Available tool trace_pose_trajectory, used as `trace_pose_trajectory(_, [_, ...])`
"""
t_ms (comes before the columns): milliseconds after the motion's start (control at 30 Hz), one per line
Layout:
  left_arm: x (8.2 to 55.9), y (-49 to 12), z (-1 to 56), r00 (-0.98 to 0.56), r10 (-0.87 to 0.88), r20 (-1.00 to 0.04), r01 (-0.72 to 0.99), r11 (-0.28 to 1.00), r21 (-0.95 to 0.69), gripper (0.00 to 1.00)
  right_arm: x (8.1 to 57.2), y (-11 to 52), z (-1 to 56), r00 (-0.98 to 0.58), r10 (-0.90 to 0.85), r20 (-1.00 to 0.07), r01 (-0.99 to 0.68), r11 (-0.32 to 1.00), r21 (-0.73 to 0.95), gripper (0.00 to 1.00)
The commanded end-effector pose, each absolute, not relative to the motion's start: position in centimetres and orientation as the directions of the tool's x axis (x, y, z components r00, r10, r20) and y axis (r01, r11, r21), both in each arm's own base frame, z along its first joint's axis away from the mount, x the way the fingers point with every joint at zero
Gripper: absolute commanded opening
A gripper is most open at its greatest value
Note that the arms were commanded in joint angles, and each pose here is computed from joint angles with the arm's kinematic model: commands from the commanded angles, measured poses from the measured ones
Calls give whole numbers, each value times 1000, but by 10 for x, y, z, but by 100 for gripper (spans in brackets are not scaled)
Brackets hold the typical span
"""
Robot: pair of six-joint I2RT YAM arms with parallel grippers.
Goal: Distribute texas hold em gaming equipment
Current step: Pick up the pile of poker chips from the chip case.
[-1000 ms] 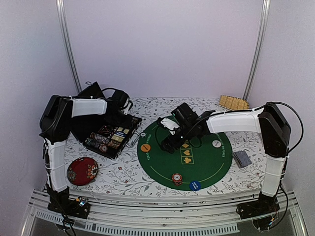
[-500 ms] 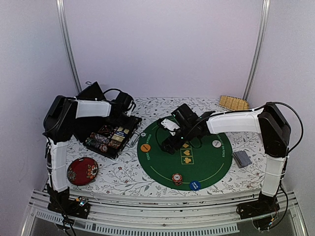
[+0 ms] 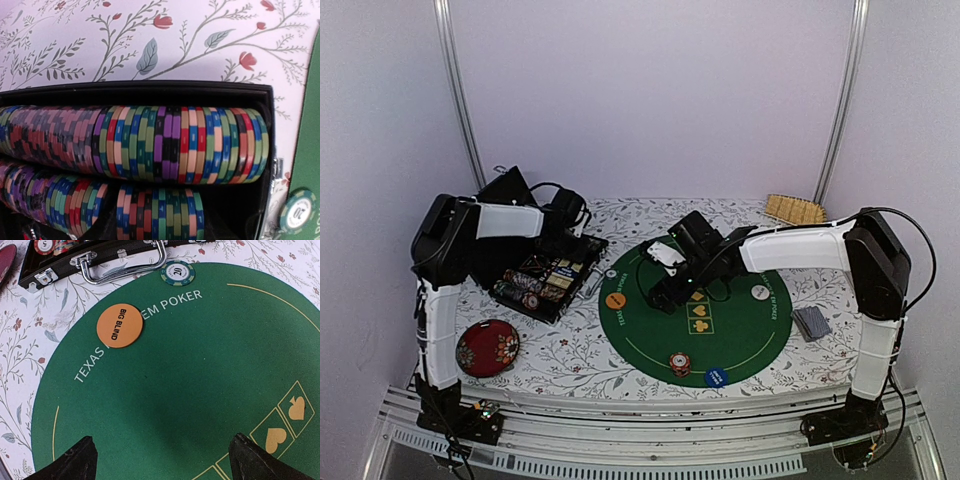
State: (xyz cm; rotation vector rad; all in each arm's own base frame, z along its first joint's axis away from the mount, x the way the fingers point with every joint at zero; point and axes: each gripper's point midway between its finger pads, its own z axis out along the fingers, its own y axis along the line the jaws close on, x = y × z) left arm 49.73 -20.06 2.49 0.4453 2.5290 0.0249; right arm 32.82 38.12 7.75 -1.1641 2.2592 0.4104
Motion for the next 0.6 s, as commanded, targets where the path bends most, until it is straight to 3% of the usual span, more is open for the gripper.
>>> trace_pose_trajectory(0, [480, -218, 28, -777, 312, -547, 375, 927, -3, 0, 330, 381, 99, -454, -618, -642, -816, 578, 20, 93])
trace_pose_trajectory(300, [467, -219, 136, -703, 153, -695, 325, 938, -122, 0, 337, 386, 154, -331, -599, -729, -846, 530, -51, 93])
trace_pose_trajectory(567, [407, -256, 213, -674, 3, -739, 394, 847, -355, 0, 340, 391, 229, -108, -567, -817, -867, 455, -202, 93])
